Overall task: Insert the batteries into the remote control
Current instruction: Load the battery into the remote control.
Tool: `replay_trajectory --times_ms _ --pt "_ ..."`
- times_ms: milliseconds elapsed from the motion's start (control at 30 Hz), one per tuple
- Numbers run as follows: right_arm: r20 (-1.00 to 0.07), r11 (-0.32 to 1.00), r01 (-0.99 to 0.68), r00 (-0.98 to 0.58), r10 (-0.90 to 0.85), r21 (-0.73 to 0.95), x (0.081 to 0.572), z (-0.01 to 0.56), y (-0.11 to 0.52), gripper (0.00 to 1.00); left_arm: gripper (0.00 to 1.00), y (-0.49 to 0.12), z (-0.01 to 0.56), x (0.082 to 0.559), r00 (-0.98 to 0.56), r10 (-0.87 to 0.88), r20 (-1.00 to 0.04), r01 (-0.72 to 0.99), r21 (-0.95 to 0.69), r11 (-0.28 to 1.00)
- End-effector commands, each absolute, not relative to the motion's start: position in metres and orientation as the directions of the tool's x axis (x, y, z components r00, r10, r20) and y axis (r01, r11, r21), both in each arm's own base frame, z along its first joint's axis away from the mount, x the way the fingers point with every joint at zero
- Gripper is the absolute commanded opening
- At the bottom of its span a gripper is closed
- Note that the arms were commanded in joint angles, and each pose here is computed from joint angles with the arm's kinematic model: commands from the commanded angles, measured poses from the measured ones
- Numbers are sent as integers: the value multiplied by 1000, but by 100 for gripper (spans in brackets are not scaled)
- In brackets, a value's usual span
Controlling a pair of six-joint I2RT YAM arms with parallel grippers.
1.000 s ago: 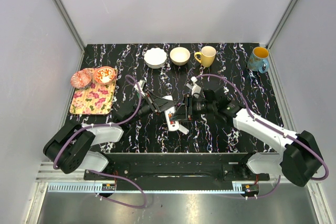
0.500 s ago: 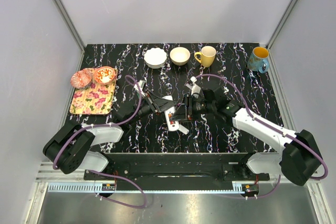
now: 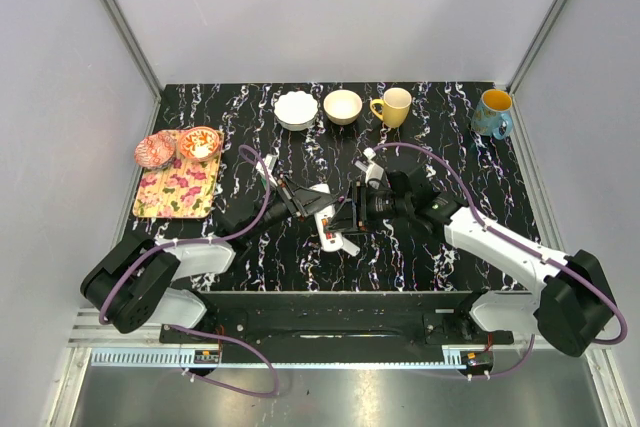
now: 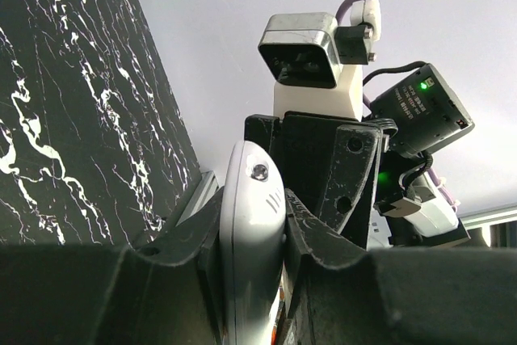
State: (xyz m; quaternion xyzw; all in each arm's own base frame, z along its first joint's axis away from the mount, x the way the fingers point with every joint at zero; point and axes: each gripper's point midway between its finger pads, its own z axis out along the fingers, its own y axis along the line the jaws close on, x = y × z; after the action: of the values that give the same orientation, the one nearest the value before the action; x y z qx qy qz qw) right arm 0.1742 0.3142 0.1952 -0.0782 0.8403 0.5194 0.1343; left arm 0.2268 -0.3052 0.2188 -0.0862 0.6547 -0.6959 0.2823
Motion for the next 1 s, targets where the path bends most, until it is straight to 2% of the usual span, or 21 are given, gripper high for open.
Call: replay_trajectory --times_ms 0,500,967 --pt "-310 548 -237 -950 42 802 181 175 303 46 0 -296 295 212 -768 -558 -316 473 -866 -160" --pt "-373 475 -328 -928 2 817 166 200 300 58 0 -298 284 223 -775 -554 -305 436 -892 -120" --pt "-356 485 -307 -935 8 818 170 194 302 59 0 -299 287 220 -783 -541 -307 441 -888 -134"
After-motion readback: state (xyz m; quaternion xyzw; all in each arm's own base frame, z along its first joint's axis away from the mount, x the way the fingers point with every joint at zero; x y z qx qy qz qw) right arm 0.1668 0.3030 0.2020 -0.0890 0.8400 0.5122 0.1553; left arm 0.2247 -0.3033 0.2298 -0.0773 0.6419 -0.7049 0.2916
